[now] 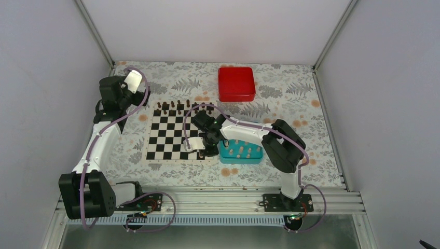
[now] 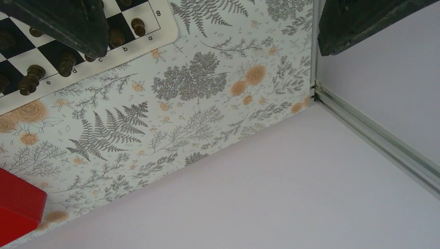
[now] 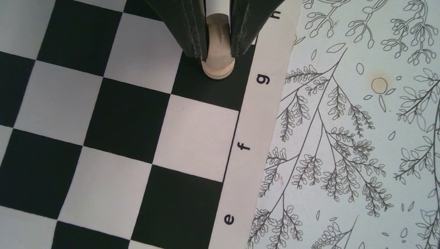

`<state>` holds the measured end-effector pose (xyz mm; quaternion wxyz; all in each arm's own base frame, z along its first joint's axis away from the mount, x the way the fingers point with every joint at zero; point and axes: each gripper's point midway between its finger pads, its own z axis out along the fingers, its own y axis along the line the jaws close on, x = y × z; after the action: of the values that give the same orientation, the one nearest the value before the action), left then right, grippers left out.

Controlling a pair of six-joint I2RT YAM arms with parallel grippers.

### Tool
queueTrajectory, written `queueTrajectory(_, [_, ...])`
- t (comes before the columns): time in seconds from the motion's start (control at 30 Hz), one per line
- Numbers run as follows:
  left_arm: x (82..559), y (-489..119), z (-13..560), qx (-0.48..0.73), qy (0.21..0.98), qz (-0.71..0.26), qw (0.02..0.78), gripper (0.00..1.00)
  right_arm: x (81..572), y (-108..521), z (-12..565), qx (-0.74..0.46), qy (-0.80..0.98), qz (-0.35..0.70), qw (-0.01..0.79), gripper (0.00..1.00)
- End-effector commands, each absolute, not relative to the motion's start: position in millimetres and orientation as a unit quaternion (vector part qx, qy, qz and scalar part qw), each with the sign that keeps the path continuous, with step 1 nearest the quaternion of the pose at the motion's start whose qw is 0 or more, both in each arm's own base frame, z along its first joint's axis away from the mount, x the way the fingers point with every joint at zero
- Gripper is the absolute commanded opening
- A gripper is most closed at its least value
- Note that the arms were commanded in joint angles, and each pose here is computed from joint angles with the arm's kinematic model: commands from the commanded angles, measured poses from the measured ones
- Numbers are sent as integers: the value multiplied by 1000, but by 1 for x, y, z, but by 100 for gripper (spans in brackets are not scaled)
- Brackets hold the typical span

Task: Set up the chess pieces on the board
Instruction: Place the chess piece on the chessboard.

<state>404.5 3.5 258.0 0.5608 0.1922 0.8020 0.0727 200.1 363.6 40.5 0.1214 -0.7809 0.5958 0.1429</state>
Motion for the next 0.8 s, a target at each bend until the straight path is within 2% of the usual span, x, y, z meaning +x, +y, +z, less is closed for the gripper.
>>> queueTrajectory(0.0, [406, 2, 262, 193, 794, 66, 572, 100, 199, 367, 38, -784, 592, 146, 116, 10])
queueTrajectory(0.07, [406, 2, 261, 194, 794, 66, 572, 100, 200, 367, 37, -783, 593, 147, 117, 11])
queueTrajectory(0.13, [405, 1, 262, 195, 794, 66, 572, 100, 200, 368, 39, -782, 593, 149, 120, 17])
queueTrajectory(0.2, [406, 2, 262, 194, 794, 67, 572, 100, 200, 370, 43, -781, 593, 153, 127, 26])
queueTrajectory(0.3, [406, 2, 262, 194, 794, 67, 572, 100, 204, 372, 52, -777, 595, 151, 140, 49])
queueTrajectory(0.37, [405, 3, 262, 194, 794, 67, 572, 100, 208, 371, 63, -772, 598, 150, 153, 57])
queueTrajectory(0.57, [404, 4, 265, 193, 792, 71, 575, 100, 235, 350, 137, -737, 620, 157, 217, 57])
queueTrajectory(0.7, [404, 7, 265, 192, 791, 73, 576, 100, 280, 297, 170, -690, 663, 124, 261, 46])
queueTrajectory(0.77, [405, 6, 265, 192, 791, 71, 576, 100, 297, 269, 169, -672, 685, 109, 260, 43])
